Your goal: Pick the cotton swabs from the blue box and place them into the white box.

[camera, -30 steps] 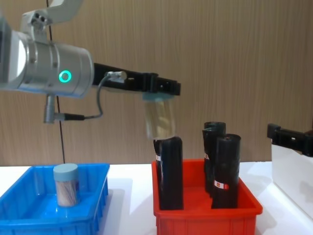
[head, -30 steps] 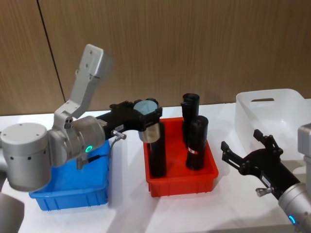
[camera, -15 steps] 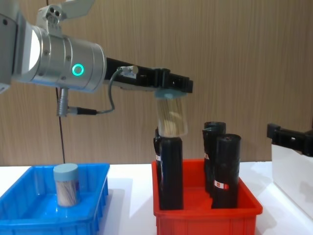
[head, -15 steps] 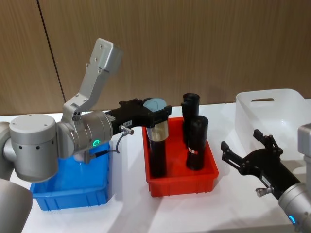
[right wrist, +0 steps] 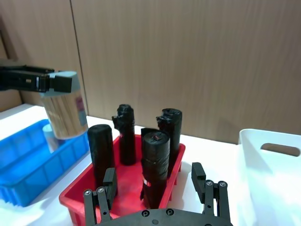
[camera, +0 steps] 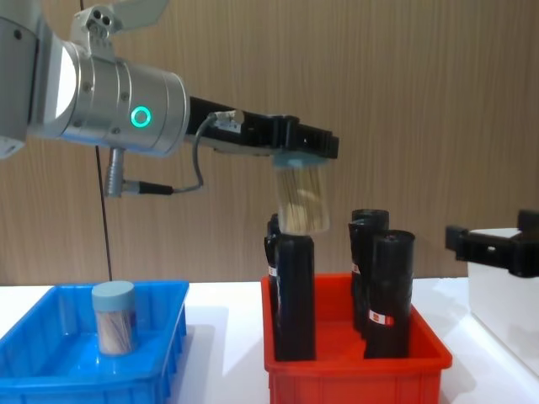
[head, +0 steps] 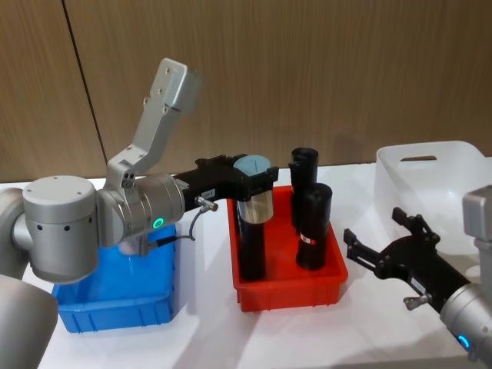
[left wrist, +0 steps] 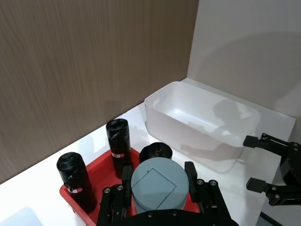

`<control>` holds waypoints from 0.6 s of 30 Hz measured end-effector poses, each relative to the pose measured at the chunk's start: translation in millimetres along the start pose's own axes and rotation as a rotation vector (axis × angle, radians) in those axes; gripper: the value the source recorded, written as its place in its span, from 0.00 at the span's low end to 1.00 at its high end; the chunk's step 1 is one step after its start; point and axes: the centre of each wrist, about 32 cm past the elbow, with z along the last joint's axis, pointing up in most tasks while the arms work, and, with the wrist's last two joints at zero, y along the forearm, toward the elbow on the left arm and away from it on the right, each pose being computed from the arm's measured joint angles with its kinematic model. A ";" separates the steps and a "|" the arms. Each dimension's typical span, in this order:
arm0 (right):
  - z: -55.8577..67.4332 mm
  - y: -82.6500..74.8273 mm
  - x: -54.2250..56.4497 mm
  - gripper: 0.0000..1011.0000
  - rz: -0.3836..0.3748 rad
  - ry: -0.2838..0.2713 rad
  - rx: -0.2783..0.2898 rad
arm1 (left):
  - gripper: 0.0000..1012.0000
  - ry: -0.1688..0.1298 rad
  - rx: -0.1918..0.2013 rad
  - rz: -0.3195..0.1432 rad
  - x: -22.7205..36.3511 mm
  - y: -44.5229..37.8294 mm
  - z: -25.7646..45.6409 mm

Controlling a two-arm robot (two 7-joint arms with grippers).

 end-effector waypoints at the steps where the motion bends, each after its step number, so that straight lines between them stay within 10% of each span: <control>1: 0.3 1.0 0.9 0.99 0.006 0.000 -0.006 | 0.66 0.000 0.000 -0.001 0.0 -0.1 0.1; 18: 13.5 40.0 13.8 0.99 0.148 0.054 -0.111 | 0.66 0.001 0.002 -0.005 -0.1 -1.2 1.0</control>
